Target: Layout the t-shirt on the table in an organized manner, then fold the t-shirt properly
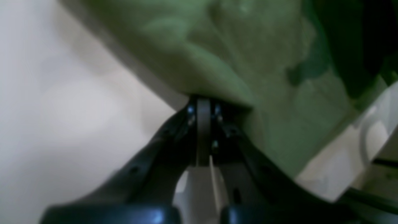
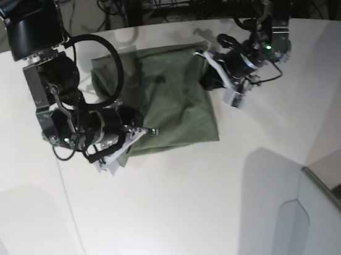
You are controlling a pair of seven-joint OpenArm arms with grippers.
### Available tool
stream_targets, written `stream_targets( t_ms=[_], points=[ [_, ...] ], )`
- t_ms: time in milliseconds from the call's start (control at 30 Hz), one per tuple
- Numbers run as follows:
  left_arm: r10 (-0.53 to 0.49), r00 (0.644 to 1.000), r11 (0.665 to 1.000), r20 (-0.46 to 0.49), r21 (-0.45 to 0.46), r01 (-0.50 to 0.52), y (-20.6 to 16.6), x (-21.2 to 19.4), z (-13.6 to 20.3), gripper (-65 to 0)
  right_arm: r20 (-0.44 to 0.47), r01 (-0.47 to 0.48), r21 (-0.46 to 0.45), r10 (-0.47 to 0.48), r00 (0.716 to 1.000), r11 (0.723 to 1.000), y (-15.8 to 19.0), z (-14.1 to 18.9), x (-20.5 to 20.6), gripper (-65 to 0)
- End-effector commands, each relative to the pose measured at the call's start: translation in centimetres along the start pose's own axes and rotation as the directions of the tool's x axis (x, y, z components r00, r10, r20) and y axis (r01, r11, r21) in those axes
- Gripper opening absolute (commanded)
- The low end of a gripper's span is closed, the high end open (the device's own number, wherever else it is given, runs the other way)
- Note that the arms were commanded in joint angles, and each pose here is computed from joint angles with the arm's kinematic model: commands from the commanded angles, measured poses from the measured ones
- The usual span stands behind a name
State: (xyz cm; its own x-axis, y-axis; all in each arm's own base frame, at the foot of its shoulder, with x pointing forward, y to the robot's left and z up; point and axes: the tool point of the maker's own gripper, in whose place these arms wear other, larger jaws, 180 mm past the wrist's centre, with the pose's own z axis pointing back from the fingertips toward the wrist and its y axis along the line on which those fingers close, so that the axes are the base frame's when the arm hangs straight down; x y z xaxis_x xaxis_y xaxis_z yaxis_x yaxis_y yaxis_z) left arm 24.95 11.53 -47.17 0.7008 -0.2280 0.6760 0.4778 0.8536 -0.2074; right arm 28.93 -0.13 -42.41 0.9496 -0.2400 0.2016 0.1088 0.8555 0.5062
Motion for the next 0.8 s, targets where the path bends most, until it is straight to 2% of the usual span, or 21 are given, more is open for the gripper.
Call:
stream_targets(
  t_ms=[0,167,267,433,500,567,667,767],
  points=[
    [-0.012,0.997,1.0,0.071,0.027,0.01,1.2,2.3,0.8,-65.0,0.021,-0.004,0.036,0.003,1.0,0.999,1.6,0.2,0.8,-64.2],
    [-0.002,0.992,0.993,0.127,0.118,-0.013,4.3,3.8,3.1,-65.0,0.011,-0.031,0.045,0.03,0.999,0.999,2.6,-0.1,0.6,-63.6],
    [-0.023,0.996,0.988,0.084,0.154,0.01,5.7,3.1,4.5,-65.0,0.001,-0.064,0.049,0.064,0.998,0.997,3.3,-0.4,0.1,-63.5],
    [-0.049,0.999,0.979,0.019,0.197,0.044,6.3,0.8,7.4,-65.0,0.034,-0.058,0.043,0.057,0.998,0.997,3.2,-0.7,0.7,-63.0],
    [-0.045,0.999,0.973,0.016,0.226,0.04,6.7,0.0,9.0,-65.0,0.026,-0.051,0.033,0.05,0.998,0.998,2.8,-1.1,0.7,-59.0],
    [-0.039,0.999,0.968,0.009,0.249,0.036,6.9,-0.7,10.2,-65.0,0.028,-0.046,0.031,0.045,0.999,0.998,2.6,-1.3,0.7,-51.8],
    [-0.021,1.0,0.96,-0.006,0.28,0.022,7.3,-2.0,11.7,-65.0,0.034,-0.04,0.054,0.038,0.999,0.998,3.8,-1.6,0.6,-40.1],
    [-0.006,1.0,0.951,-0.008,0.309,0.008,8.2,-2.5,12.6,-65.0,0.03,-0.039,0.077,0.037,0.999,0.996,4.9,-1.8,0.3,-33.0]
  ],
)
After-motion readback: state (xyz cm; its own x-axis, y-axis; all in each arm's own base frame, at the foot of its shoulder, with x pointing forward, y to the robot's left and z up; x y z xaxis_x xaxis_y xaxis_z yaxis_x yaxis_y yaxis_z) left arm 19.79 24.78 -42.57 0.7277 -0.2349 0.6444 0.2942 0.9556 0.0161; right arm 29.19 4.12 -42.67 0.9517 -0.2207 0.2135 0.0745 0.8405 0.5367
